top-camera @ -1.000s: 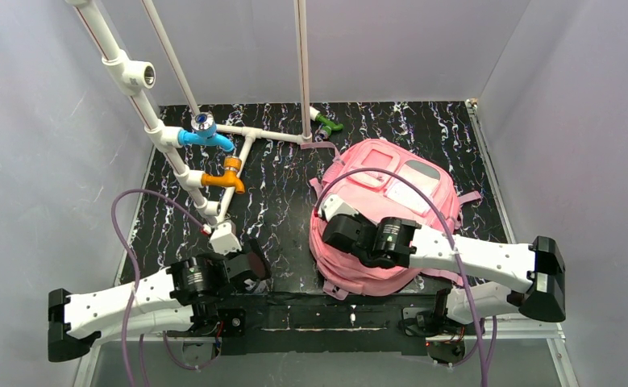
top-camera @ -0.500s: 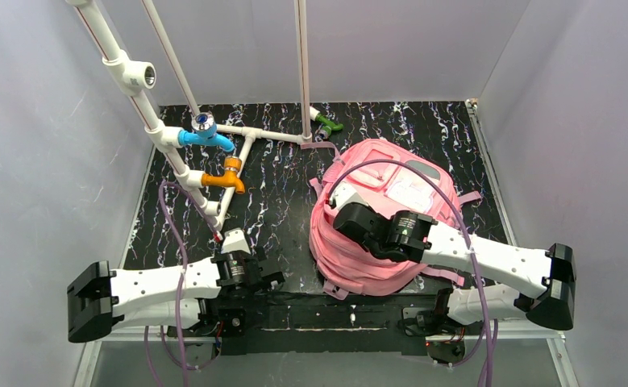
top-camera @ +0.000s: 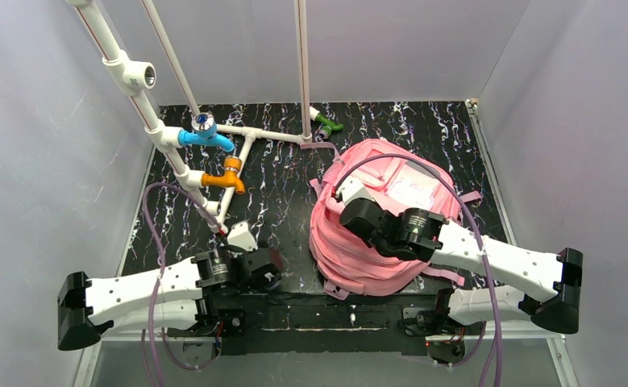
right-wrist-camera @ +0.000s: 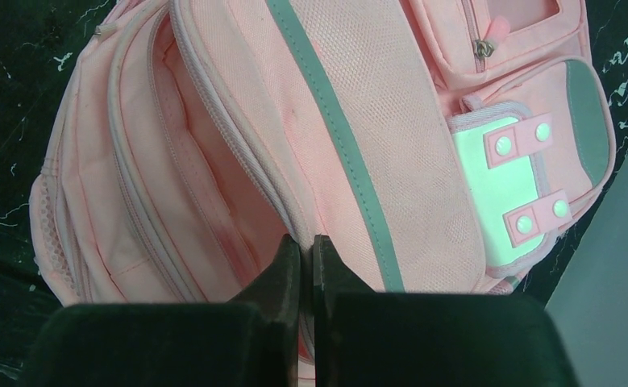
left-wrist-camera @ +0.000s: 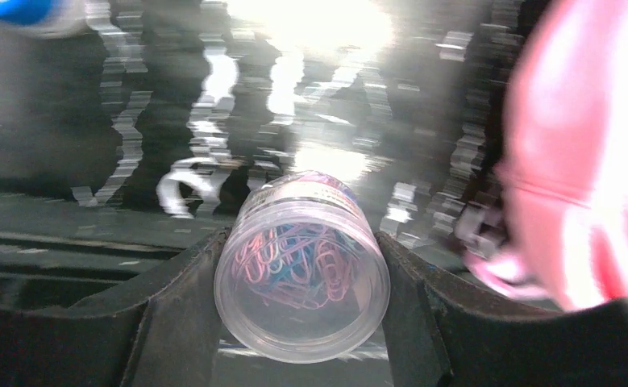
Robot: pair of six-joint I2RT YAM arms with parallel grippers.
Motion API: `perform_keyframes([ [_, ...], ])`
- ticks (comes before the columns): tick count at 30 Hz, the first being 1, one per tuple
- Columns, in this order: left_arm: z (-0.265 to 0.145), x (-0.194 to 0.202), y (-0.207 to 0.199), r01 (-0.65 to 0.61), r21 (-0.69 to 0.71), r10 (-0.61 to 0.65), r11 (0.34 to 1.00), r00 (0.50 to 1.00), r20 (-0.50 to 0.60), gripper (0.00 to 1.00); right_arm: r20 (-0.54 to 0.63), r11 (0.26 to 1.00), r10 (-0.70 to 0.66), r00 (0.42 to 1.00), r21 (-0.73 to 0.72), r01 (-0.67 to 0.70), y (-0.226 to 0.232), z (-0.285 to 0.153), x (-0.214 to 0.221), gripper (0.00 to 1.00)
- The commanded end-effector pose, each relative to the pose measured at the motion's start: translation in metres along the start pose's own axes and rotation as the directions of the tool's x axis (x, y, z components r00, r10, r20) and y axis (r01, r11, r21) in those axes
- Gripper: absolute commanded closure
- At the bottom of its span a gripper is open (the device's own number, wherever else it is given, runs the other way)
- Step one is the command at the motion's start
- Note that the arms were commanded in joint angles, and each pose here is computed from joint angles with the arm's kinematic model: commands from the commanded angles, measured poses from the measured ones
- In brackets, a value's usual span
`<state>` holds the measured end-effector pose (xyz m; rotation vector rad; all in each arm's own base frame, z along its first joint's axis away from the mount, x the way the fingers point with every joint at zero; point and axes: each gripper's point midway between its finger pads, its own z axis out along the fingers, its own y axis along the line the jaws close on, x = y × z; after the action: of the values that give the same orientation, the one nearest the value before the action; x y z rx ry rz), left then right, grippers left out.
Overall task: Pack the student bag
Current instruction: Pick up the personal item from the center of the board, then place the personal item in the student bag.
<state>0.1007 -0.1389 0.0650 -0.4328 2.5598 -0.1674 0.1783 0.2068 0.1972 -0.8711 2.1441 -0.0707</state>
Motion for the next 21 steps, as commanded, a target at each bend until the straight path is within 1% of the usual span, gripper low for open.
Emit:
perform_keyframes([
  [1, -0.052, -0.025, -0.099, 0.072, 0.397, -0.072, 0.915, 0.997, -0.015, 0.59, 0.127, 0.986, 0.165, 0.978, -0.036, -0.162, -0.007, -0.022, -0.039, 0.99],
  [3, -0.076, -0.038, -0.141, 0.112, 0.571, -0.125, 0.813, 0.992, -0.015, 0.59, 0.135, 0.976, 0.216, 0.967, -0.058, -0.21, -0.006, -0.025, -0.042, 0.99],
  [5, -0.098, -0.05, -0.177, 0.125, 0.721, -0.175, 0.682, 0.985, -0.005, 0.59, 0.139, 0.958, 0.285, 0.948, -0.087, -0.274, -0.004, -0.029, -0.045, 0.99],
  [6, -0.108, -0.057, -0.192, 0.126, 0.773, -0.205, 0.621, 0.979, 0.006, 0.59, 0.143, 0.943, 0.328, 0.934, -0.102, -0.316, -0.003, -0.031, -0.046, 0.99],
  [8, -0.122, -0.072, -0.214, 0.141, 0.823, -0.269, 0.55, 0.963, 0.015, 0.58, 0.136, 0.908, 0.411, 0.901, -0.153, -0.391, 0.002, -0.035, -0.05, 0.99],
  [10, -0.133, -0.083, -0.234, 0.097, 0.858, -0.288, 0.504, 0.956, 0.062, 0.59, 0.131, 0.875, 0.471, 0.872, -0.191, -0.444, 0.006, -0.04, -0.055, 0.99],
  [11, -0.135, -0.086, -0.243, 0.099, 0.868, -0.304, 0.487, 0.951, 0.062, 0.59, 0.131, 0.86, 0.496, 0.858, -0.213, -0.464, 0.008, -0.043, -0.058, 0.99],
  [13, -0.135, -0.091, -0.258, 0.099, 0.873, -0.327, 0.477, 0.942, 0.072, 0.59, 0.135, 0.832, 0.537, 0.833, -0.25, -0.496, 0.009, -0.05, -0.065, 0.99],
  [14, -0.131, -0.093, -0.263, 0.094, 0.869, -0.338, 0.486, 0.937, 0.088, 0.59, 0.138, 0.821, 0.552, 0.822, -0.263, -0.507, 0.009, -0.053, -0.069, 0.99],
  [17, -0.108, -0.092, -0.27, 0.107, 0.833, -0.37, 0.543, 0.921, 0.123, 0.59, 0.155, 0.793, 0.59, 0.792, -0.293, -0.534, 0.006, -0.064, -0.08, 0.99],
  [19, -0.093, -0.089, -0.271, 0.142, 0.813, -0.395, 0.564, 0.912, 0.114, 0.59, 0.167, 0.782, 0.607, 0.777, -0.296, -0.548, 0.002, -0.068, -0.085, 0.99],
  [21, -0.084, -0.083, -0.275, 0.153, 0.803, -0.394, 0.576, 0.913, 0.109, 0.59, 0.175, 0.771, 0.623, 0.762, -0.296, -0.563, -0.001, -0.07, -0.089, 0.99],
])
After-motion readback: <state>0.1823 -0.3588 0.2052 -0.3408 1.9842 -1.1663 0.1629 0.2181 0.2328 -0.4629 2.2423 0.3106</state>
